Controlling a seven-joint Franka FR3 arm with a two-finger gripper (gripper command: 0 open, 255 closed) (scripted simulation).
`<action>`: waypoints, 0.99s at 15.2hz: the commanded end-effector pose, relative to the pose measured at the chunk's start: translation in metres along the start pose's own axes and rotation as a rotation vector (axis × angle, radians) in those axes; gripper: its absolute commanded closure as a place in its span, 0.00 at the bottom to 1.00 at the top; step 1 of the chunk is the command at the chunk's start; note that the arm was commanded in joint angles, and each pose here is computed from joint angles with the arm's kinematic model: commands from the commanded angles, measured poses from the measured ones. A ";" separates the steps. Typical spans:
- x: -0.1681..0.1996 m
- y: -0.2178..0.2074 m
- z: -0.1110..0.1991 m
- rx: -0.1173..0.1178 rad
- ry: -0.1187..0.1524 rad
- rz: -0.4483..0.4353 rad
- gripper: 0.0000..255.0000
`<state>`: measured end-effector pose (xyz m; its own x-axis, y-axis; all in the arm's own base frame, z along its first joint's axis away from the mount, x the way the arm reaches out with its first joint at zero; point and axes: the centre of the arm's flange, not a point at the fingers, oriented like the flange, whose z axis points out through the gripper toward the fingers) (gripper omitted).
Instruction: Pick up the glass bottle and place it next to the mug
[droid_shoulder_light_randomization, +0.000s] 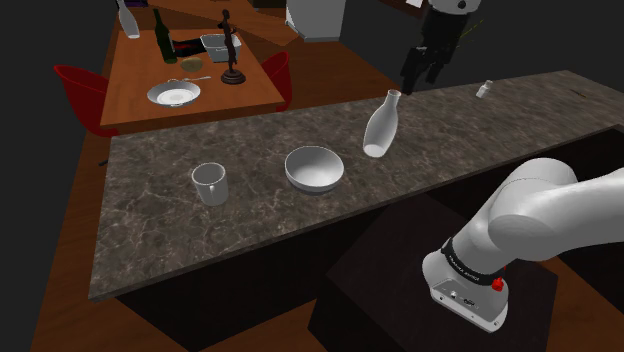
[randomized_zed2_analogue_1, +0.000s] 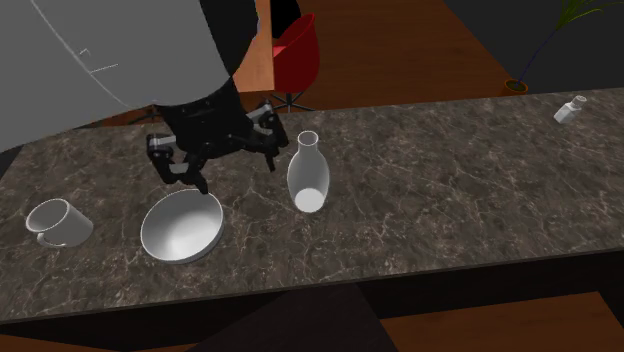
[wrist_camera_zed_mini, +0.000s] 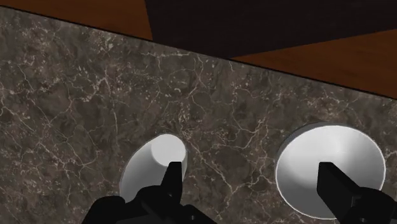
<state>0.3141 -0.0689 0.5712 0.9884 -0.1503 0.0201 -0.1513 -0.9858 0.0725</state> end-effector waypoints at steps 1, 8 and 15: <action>0.011 0.018 0.014 0.007 0.013 -0.001 0.00; 0.053 0.083 0.064 0.033 0.051 -0.002 0.00; 0.097 0.146 0.115 0.059 0.090 -0.004 0.00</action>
<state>0.3842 -0.2271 0.4756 0.9844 -0.1428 0.1030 -0.1452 -0.9893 0.0164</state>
